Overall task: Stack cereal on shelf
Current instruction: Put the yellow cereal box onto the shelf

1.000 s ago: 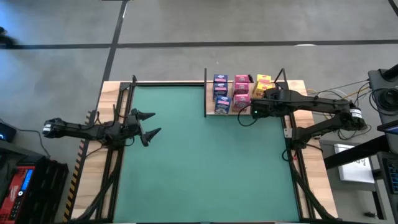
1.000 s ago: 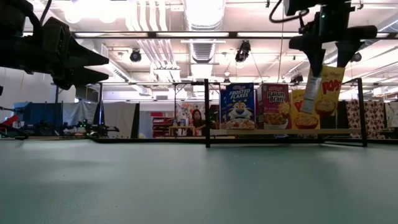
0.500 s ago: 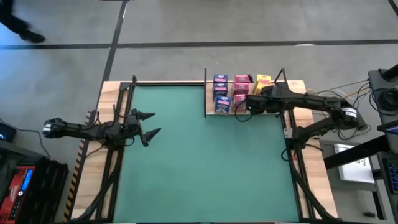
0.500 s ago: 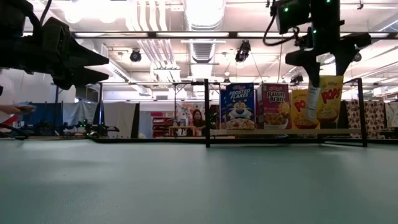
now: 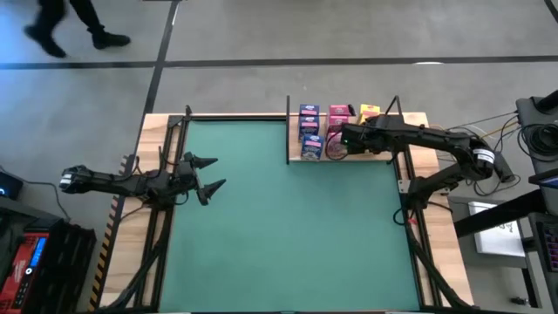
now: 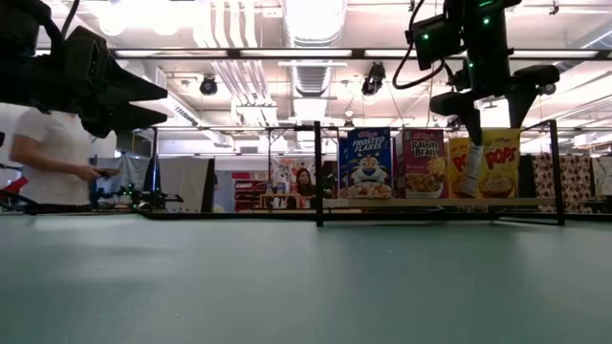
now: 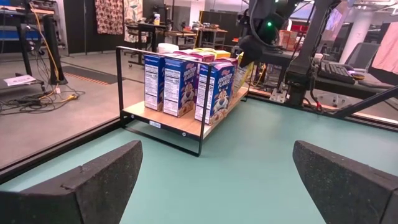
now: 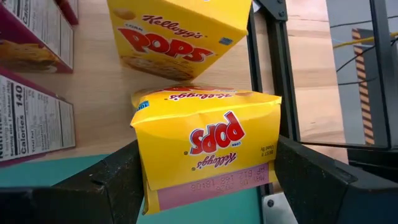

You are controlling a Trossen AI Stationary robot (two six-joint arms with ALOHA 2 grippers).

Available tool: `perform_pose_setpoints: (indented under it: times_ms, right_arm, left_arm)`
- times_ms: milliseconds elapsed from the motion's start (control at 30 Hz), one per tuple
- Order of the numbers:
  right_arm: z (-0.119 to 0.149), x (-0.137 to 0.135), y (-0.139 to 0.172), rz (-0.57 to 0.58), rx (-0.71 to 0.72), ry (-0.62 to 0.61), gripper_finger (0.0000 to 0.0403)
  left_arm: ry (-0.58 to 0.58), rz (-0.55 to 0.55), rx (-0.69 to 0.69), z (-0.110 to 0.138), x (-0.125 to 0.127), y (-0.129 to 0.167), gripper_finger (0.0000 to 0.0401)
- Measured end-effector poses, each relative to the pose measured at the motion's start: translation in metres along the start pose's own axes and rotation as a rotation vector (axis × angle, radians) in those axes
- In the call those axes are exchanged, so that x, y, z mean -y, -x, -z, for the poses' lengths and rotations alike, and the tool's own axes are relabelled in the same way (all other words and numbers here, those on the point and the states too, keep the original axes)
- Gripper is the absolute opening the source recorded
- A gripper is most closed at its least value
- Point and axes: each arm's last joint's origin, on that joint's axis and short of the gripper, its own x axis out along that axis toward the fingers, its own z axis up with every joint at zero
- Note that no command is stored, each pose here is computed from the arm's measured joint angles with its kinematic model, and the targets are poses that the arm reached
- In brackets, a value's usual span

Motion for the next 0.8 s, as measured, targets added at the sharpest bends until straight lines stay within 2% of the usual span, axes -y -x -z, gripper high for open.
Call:
perform_pose_setpoints:
  times_ms: [800]
  right_arm:
    - [-0.0018, -0.002, 0.001, -0.047, 0.001, 0.032, 0.0298]
  left_arm:
    - [0.0, 0.0, 0.0, 0.0, 0.0, 0.0, 0.0399]
